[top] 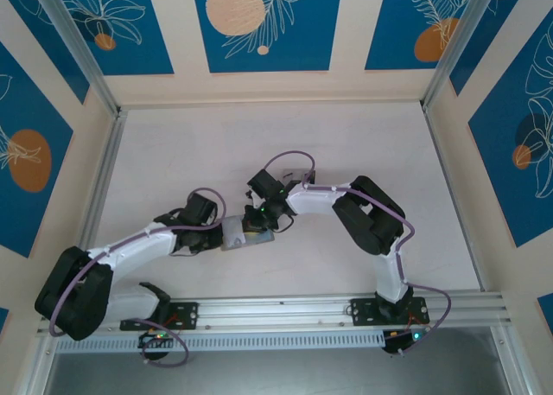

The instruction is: Put the credit cards into the card holder

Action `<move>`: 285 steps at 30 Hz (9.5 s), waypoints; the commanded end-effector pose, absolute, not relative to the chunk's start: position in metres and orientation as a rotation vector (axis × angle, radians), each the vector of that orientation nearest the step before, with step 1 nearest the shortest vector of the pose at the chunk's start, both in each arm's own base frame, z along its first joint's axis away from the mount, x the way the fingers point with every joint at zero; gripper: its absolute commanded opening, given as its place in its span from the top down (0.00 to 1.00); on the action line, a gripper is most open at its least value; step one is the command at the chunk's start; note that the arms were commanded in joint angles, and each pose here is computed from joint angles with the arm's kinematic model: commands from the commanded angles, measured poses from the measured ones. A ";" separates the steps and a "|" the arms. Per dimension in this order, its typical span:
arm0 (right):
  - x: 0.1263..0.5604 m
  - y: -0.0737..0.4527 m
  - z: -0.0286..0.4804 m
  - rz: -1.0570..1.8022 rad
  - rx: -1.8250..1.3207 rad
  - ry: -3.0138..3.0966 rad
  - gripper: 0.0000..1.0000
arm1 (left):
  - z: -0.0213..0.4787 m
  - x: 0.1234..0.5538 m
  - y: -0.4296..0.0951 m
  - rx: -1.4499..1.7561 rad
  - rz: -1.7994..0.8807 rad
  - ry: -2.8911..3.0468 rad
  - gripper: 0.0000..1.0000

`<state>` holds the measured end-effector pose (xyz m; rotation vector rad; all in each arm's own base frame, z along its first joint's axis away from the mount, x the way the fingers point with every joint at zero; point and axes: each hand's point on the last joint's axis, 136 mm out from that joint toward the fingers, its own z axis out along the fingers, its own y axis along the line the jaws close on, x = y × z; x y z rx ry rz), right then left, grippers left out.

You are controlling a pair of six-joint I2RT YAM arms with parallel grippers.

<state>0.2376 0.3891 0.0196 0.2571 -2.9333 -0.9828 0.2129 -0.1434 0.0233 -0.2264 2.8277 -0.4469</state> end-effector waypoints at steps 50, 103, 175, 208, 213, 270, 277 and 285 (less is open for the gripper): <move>0.262 0.348 0.031 -0.466 0.659 -3.090 0.66 | -0.007 0.221 -0.182 -0.058 -0.458 2.899 0.99; 0.253 0.363 0.015 -0.276 0.835 -3.095 0.76 | -0.014 0.222 -0.188 -0.036 -0.472 2.913 0.99; 0.251 0.428 0.024 -0.916 0.577 -2.773 0.86 | 0.055 0.215 -0.178 0.021 -0.497 2.775 0.73; 0.267 0.433 0.041 -0.853 0.565 -2.774 0.84 | 0.047 0.220 -0.206 0.322 -0.413 2.695 0.62; 0.266 0.431 0.038 -0.849 0.558 -2.760 0.84 | 0.049 0.217 -0.202 0.294 -0.444 2.639 0.62; 0.326 0.394 0.132 -0.943 0.515 -3.128 0.66 | 0.014 0.219 -0.157 0.153 -0.165 2.574 0.66; 0.289 0.373 0.088 -0.705 0.513 -3.102 0.87 | 0.032 0.218 -0.154 0.103 -0.195 2.543 0.67; 0.261 0.363 0.044 -0.532 0.551 -3.065 0.97 | 0.070 0.216 -0.171 0.177 -0.319 2.512 0.66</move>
